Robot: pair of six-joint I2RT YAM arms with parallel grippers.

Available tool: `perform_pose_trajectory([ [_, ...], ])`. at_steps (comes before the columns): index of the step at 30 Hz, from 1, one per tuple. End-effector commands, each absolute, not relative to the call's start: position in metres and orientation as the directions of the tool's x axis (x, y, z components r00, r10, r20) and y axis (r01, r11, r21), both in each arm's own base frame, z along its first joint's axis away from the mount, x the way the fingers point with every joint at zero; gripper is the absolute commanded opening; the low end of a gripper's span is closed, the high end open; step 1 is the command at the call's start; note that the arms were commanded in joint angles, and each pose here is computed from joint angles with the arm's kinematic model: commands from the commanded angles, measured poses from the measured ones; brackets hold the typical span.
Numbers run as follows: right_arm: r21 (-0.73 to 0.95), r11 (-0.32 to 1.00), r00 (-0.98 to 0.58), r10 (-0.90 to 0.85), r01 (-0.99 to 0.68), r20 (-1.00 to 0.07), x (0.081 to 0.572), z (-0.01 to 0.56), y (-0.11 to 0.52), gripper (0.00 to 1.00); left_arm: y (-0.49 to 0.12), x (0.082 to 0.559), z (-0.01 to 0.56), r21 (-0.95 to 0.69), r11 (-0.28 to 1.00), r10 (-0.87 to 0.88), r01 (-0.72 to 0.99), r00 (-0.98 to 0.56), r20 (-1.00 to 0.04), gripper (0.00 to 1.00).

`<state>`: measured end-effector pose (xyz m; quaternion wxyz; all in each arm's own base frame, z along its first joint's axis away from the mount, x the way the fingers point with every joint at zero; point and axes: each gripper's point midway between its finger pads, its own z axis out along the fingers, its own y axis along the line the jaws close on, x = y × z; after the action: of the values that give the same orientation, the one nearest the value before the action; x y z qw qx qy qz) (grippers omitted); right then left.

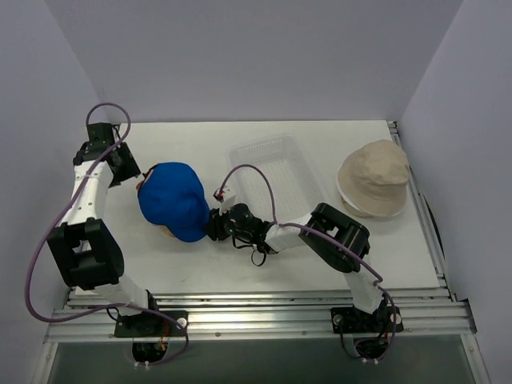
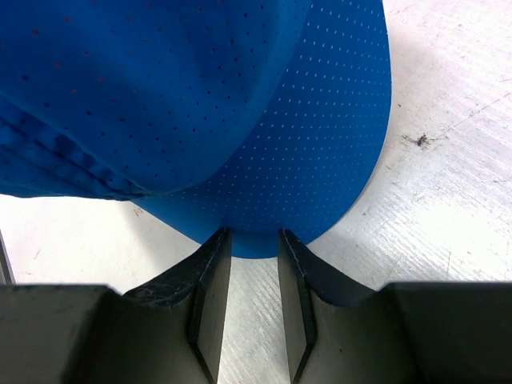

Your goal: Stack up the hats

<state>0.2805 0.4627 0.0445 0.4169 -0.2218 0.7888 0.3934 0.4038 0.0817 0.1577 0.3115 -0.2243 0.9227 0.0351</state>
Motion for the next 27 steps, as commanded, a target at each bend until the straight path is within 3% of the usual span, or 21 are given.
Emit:
perform_pose_trajectory([
  [1,0.435,0.564,-0.512,0.024,-0.702,-0.859,0.289,0.078,0.470,0.26,0.100,0.394,0.230,-0.126,0.842,-0.438,-0.525,-0.527,-0.729,0.64],
  [6,0.434,0.558,-0.513,0.018,-0.707,-0.858,0.287,0.081,0.470,0.27,0.098,0.362,0.282,-0.256,0.815,-0.492,-0.520,-0.386,-0.780,0.66],
  [10,0.434,0.556,-0.511,0.019,-0.709,-0.860,0.287,0.085,0.469,0.27,0.063,0.343,0.269,-0.393,0.833,-0.539,-0.389,-0.408,-0.737,0.65],
  [11,0.434,0.556,-0.508,0.024,-0.709,-0.861,0.288,0.087,0.468,0.27,0.040,0.345,0.283,-0.476,0.838,-0.546,-0.266,-0.398,-0.738,0.65],
  [14,0.444,0.550,-0.511,0.036,-0.707,-0.859,0.291,0.094,0.466,0.27,0.019,0.334,0.272,-0.542,0.813,-0.575,-0.213,-0.436,-0.692,0.59],
  [22,0.448,0.543,-0.509,0.043,-0.710,-0.860,0.291,0.102,0.464,0.27,0.011,0.294,0.260,-0.566,0.779,-0.625,-0.269,-0.412,-0.663,0.50],
  [27,0.457,0.530,-0.513,0.049,-0.714,-0.857,0.290,0.106,0.467,0.27,-0.007,0.272,0.251,-0.661,0.718,-0.690,-0.217,-0.349,-0.634,0.50],
])
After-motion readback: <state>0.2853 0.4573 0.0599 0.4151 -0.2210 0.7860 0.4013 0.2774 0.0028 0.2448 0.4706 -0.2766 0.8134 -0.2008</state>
